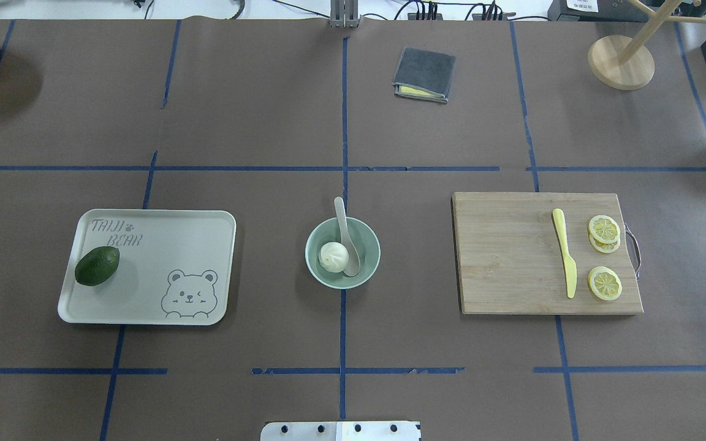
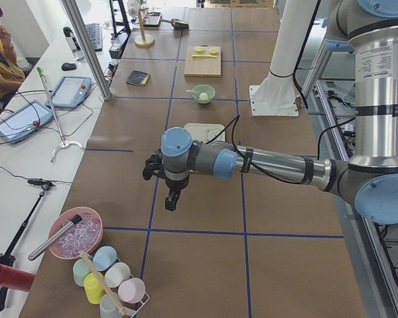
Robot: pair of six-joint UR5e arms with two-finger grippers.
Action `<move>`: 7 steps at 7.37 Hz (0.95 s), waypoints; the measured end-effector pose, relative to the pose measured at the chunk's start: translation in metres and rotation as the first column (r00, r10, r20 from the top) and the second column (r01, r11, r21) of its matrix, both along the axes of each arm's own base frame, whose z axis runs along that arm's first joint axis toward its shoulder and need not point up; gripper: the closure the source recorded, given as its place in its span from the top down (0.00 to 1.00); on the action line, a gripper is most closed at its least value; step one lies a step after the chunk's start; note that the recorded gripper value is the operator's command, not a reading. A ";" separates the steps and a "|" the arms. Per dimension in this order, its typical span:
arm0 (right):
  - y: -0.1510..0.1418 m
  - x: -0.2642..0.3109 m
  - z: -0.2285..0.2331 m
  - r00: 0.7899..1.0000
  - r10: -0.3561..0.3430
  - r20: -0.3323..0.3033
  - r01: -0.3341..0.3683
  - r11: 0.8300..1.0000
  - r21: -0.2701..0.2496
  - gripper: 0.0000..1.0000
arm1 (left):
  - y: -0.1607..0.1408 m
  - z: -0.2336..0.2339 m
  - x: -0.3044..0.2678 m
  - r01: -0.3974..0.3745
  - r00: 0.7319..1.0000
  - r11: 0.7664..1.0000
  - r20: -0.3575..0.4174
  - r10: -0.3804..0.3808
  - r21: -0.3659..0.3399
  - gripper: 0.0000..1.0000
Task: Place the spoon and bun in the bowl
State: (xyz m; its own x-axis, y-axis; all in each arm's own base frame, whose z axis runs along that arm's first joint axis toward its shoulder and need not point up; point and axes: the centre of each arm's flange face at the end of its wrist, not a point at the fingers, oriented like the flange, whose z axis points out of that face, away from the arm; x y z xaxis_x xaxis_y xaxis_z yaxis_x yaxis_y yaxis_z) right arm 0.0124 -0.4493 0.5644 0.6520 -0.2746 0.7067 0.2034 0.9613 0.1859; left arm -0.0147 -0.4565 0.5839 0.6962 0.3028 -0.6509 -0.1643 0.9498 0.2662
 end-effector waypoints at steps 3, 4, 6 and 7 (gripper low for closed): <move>0.000 -0.001 0.005 1.000 0.006 0.005 -0.006 1.000 -0.018 1.00 | 0.014 0.019 -0.009 -0.044 0.999 0.999 -0.027 0.045 0.008 1.00; -0.001 -0.001 0.009 1.000 0.006 0.002 -0.006 1.000 -0.027 1.00 | 0.019 0.025 -0.008 -0.047 0.997 0.999 -0.063 0.046 -0.014 1.00; -0.002 -0.001 0.012 1.000 0.007 0.000 -0.007 0.999 -0.032 1.00 | 0.022 0.030 -0.007 -0.005 0.996 0.996 -0.092 -0.003 -0.085 1.00; -0.002 -0.001 0.011 1.000 0.007 0.001 -0.007 0.999 -0.032 1.00 | 0.022 0.030 -0.008 0.020 0.995 0.993 -0.091 -0.031 -0.114 1.00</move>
State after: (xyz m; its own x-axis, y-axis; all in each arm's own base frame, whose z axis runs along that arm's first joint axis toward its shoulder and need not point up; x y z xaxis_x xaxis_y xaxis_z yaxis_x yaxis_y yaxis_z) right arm 0.0114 -0.4508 0.5756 0.6533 -0.2473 0.7155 0.1961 0.9682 0.1555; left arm -0.0224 -0.4345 0.6143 0.6376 0.2067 -0.7421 -0.1194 0.9782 0.1698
